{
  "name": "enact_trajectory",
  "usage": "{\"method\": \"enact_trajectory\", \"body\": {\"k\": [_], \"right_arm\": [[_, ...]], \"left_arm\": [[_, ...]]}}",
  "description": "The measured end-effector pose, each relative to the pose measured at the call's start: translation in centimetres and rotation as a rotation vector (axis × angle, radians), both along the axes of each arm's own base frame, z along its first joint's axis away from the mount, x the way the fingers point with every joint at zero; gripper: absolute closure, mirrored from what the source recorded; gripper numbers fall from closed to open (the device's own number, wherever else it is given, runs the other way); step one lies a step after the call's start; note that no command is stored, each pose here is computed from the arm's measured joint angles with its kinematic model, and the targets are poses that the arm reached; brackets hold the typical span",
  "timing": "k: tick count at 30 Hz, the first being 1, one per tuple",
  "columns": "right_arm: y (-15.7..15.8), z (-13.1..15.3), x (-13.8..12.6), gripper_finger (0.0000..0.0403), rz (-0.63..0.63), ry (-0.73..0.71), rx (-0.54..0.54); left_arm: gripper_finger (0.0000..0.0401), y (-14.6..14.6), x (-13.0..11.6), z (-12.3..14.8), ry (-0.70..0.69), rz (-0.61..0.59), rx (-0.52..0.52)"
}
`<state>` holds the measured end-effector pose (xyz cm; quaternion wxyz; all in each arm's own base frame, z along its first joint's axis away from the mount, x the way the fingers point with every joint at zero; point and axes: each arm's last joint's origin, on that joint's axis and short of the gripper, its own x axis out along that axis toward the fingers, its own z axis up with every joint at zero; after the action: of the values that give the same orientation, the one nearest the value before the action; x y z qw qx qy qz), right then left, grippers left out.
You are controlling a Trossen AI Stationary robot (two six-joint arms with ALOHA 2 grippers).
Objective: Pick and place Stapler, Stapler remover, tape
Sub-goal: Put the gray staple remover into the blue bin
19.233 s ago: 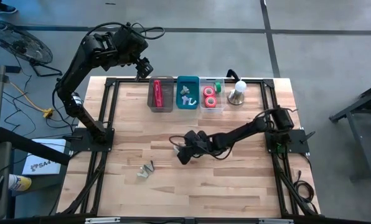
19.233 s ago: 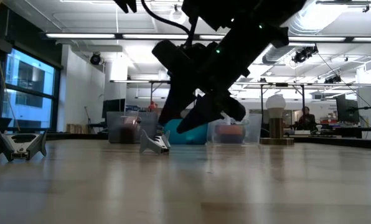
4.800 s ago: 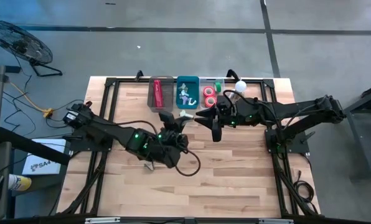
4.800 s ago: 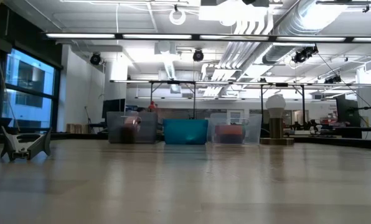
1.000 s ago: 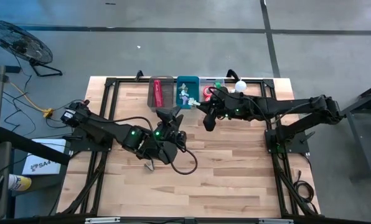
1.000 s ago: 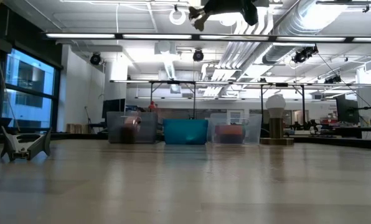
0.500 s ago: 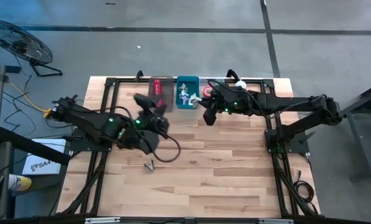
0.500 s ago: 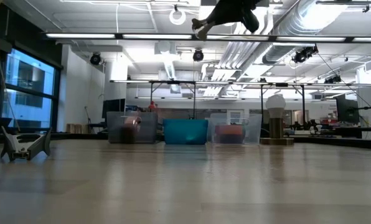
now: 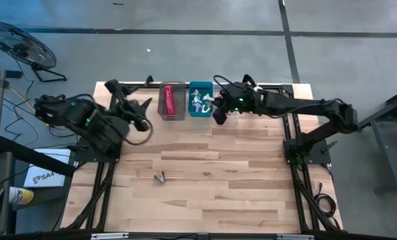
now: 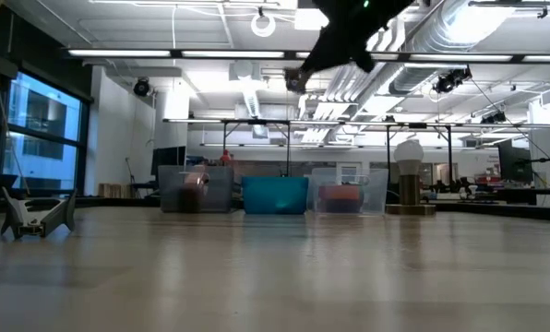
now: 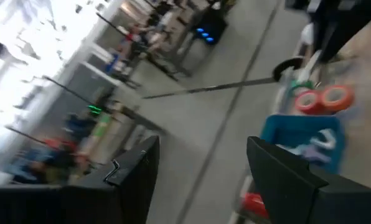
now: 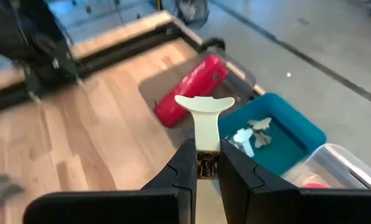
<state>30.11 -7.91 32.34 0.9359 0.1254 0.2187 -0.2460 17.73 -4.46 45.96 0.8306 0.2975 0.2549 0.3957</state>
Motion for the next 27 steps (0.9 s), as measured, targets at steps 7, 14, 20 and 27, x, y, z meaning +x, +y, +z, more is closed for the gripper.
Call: {"method": "enact_trajectory", "body": {"k": [7, 14, 20, 27], "right_arm": [[-3.7, -4.0, 2.6, 0.0372, 0.002, 0.075, -0.002], [-7.1, -7.6, 4.7, 0.0372, 0.046, 0.059, -0.015], [-9.6, -10.6, 5.6, 0.0372, -0.025, 0.013, 0.093], [-10.8, -13.1, 5.9, 0.0372, -0.155, -0.036, 0.284]], "left_arm": [[0.0162, 1.2, -3.3, 1.0, -0.101, -0.093, -0.182], [0.0162, 1.9, -5.2, 1.5, -0.179, -0.157, -0.318], [0.0162, 2.1, -5.8, 1.4, -0.184, -0.162, -0.356], [0.0162, 2.2, -6.0, 1.0, -0.169, -0.139, -0.376]]}}
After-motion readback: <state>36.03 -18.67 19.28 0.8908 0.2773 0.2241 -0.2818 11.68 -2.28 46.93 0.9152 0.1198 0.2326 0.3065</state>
